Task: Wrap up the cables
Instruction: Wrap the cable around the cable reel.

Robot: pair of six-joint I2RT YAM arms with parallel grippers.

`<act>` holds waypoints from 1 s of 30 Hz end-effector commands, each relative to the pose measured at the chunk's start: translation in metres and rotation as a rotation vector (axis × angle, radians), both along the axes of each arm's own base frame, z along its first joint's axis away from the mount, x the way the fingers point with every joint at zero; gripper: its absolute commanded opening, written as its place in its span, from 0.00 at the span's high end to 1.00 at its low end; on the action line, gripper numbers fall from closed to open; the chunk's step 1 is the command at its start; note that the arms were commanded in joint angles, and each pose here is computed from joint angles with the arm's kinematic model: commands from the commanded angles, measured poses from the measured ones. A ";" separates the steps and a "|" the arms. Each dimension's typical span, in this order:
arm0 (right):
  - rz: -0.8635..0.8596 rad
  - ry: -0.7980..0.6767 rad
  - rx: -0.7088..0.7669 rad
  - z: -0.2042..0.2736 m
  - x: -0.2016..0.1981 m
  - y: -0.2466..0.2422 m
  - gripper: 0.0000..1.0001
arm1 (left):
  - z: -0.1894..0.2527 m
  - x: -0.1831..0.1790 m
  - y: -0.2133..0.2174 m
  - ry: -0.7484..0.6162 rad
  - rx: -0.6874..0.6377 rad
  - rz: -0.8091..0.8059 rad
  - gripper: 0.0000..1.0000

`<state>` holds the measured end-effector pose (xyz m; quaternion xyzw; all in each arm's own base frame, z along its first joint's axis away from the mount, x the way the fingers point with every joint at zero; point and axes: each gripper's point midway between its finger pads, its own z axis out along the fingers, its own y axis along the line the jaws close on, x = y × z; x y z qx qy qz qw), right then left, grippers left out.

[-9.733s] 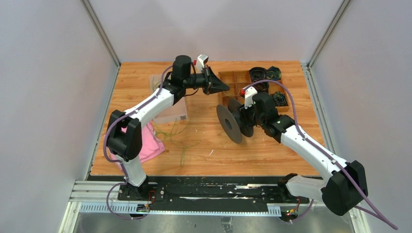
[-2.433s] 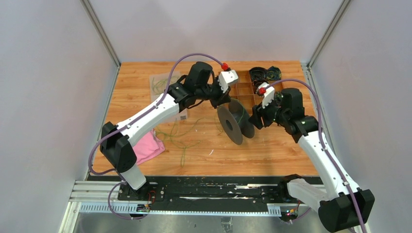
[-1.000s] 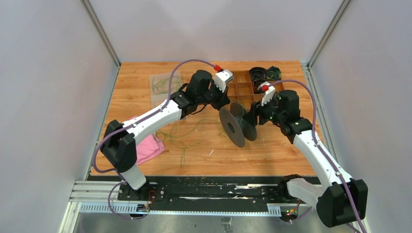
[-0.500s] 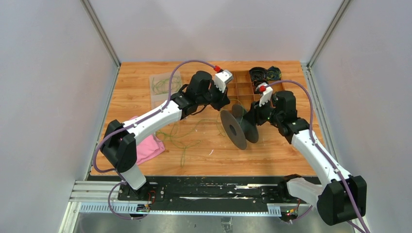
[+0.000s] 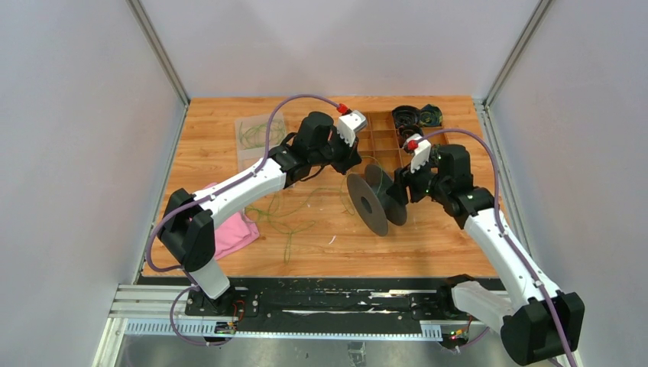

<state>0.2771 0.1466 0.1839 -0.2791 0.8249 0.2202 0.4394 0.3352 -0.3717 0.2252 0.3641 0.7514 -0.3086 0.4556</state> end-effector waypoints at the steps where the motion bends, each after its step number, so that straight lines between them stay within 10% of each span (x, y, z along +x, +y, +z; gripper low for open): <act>1: 0.037 0.001 -0.052 -0.004 -0.016 -0.005 0.48 | 0.023 -0.006 -0.002 -0.059 -0.030 -0.023 1.00; 14: 0.031 0.024 0.047 -0.005 0.002 0.023 0.96 | 0.044 -0.015 0.000 -0.112 -0.033 -0.089 1.00; 30: -0.073 -0.043 -0.020 0.005 0.025 0.034 0.99 | 0.071 -0.014 0.007 -0.098 -0.131 -0.065 1.00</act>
